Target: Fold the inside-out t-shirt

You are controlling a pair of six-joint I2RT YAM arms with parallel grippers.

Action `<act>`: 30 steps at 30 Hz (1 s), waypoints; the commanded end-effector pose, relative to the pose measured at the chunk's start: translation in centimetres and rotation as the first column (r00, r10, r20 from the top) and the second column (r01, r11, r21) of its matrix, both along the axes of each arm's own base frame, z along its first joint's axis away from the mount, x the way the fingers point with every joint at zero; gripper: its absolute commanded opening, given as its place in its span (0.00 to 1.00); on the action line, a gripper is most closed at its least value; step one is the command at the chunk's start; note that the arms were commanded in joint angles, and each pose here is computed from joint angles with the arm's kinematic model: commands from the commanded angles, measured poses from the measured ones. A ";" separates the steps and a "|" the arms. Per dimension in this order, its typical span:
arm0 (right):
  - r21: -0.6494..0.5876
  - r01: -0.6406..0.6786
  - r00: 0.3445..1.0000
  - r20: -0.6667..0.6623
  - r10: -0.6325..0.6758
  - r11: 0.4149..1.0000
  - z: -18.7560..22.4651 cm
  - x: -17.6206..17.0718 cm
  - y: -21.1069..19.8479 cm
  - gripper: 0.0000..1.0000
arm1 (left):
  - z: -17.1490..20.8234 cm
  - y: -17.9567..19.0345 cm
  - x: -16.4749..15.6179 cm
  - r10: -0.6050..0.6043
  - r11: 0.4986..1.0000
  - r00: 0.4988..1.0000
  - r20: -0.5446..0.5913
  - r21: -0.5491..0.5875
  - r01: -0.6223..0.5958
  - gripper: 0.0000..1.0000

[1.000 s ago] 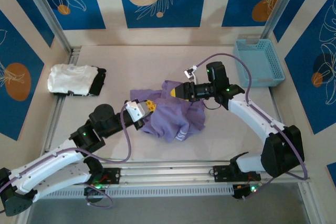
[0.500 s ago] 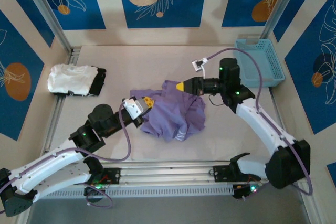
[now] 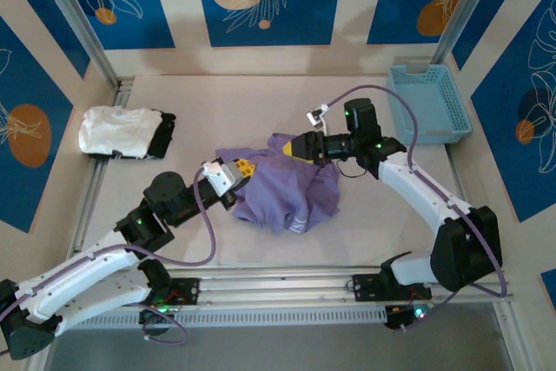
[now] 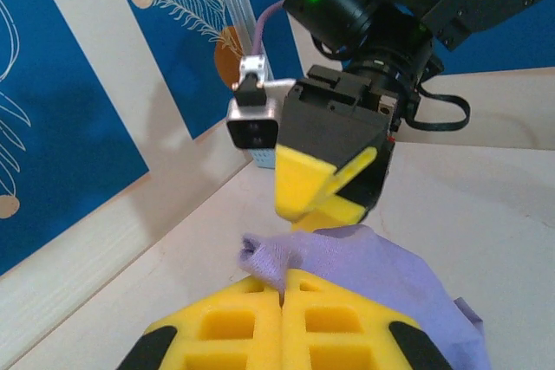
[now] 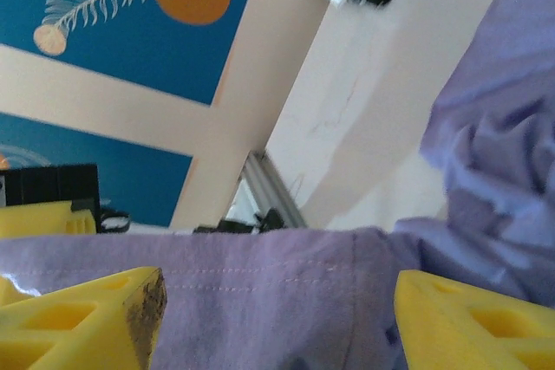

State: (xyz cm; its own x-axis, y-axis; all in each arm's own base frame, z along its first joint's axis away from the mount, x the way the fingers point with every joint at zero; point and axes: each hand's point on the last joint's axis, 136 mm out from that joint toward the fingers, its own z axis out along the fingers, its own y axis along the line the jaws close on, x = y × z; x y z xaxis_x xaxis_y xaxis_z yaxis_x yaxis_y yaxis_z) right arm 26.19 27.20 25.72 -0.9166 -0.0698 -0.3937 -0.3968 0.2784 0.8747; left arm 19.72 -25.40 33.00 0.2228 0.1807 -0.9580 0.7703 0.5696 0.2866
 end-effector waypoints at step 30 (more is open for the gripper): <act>0.351 0.295 0.573 0.679 -0.459 0.889 16.7 5.7 -4.9 0.00 | 9.4 5.9 9.9 0.309 0.885 0.951 0.020 -0.372 -0.280 0.00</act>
State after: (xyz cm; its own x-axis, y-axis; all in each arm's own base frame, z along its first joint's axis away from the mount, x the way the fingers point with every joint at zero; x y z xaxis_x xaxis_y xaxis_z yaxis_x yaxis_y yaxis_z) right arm 29.39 24.22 35.97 -0.5111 0.2301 -0.8282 -0.7592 0.3310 0.5605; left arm 28.80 -22.01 34.12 0.1414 0.1067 -0.9842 0.5792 0.7974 0.1696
